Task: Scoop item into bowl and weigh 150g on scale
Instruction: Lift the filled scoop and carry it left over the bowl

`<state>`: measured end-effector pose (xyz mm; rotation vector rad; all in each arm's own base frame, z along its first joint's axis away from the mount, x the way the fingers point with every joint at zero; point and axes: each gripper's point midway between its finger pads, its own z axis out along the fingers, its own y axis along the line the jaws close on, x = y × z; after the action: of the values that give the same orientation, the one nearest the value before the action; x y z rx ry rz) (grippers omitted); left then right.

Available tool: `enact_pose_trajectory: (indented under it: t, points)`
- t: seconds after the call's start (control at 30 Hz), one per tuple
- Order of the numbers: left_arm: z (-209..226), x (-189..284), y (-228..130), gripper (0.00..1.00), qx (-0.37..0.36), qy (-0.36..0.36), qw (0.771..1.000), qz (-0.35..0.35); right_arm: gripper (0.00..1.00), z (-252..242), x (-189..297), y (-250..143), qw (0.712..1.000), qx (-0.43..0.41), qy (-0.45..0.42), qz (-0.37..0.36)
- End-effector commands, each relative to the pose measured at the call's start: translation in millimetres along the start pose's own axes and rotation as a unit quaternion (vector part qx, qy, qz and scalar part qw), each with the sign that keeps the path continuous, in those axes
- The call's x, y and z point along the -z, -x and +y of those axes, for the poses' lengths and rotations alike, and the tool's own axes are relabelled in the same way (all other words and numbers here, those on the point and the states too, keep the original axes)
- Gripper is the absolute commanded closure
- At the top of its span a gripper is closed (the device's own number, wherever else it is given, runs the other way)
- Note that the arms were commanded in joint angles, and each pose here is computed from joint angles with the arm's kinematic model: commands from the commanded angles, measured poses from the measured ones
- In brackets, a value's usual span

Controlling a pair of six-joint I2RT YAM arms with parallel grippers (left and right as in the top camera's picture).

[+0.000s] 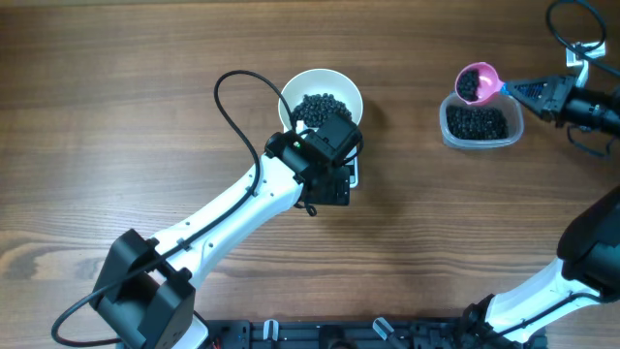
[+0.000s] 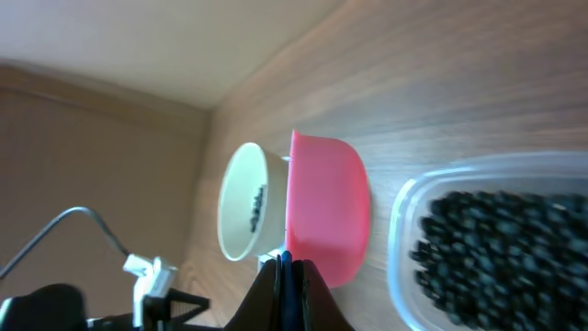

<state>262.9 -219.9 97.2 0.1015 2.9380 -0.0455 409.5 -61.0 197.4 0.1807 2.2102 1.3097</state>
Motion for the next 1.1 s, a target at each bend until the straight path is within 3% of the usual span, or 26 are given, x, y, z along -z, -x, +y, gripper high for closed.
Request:
enact_pose_trajectory:
  t: [0.0,0.2,0.5,0.63,0.77,0.83,0.87,0.93,1.07]
  points:
    - [2,-4,-1,0.00,0.001,0.012,1.000,-0.001,0.96,33,-7,5,0.998,0.038,0.049,-0.004]
    - [2,-4,-1,0.00,0.001,0.012,1.000,-0.001,0.96,64,-55,-13,0.992,0.078,0.080,0.053]
    - [2,-4,-1,0.00,0.001,0.012,1.000,-0.001,0.96,126,-139,-58,0.961,0.192,0.144,0.138]
    - [2,-4,-1,0.00,0.001,0.012,1.000,-0.001,0.96,118,-173,-77,0.950,0.247,0.074,0.175]
    - [2,-4,-1,0.00,0.001,0.012,1.000,-0.001,0.96,136,-193,-92,0.936,0.283,0.091,0.187]
    - [2,-4,-1,0.00,0.001,0.012,1.000,-0.001,0.96,128,-205,-95,0.930,0.308,0.048,0.193]
    - [2,-4,-1,0.00,0.001,0.012,1.000,-0.001,0.96,118,-208,-91,0.935,0.300,0.008,0.191]
    - [2,-4,-1,0.00,0.001,0.012,1.000,-0.001,0.96,111,-210,-85,0.963,0.195,-0.039,0.180]
    - [3,-4,-1,0.00,0.001,0.012,1.000,-0.001,0.96,124,-211,-83,0.937,0.302,-0.008,0.173]
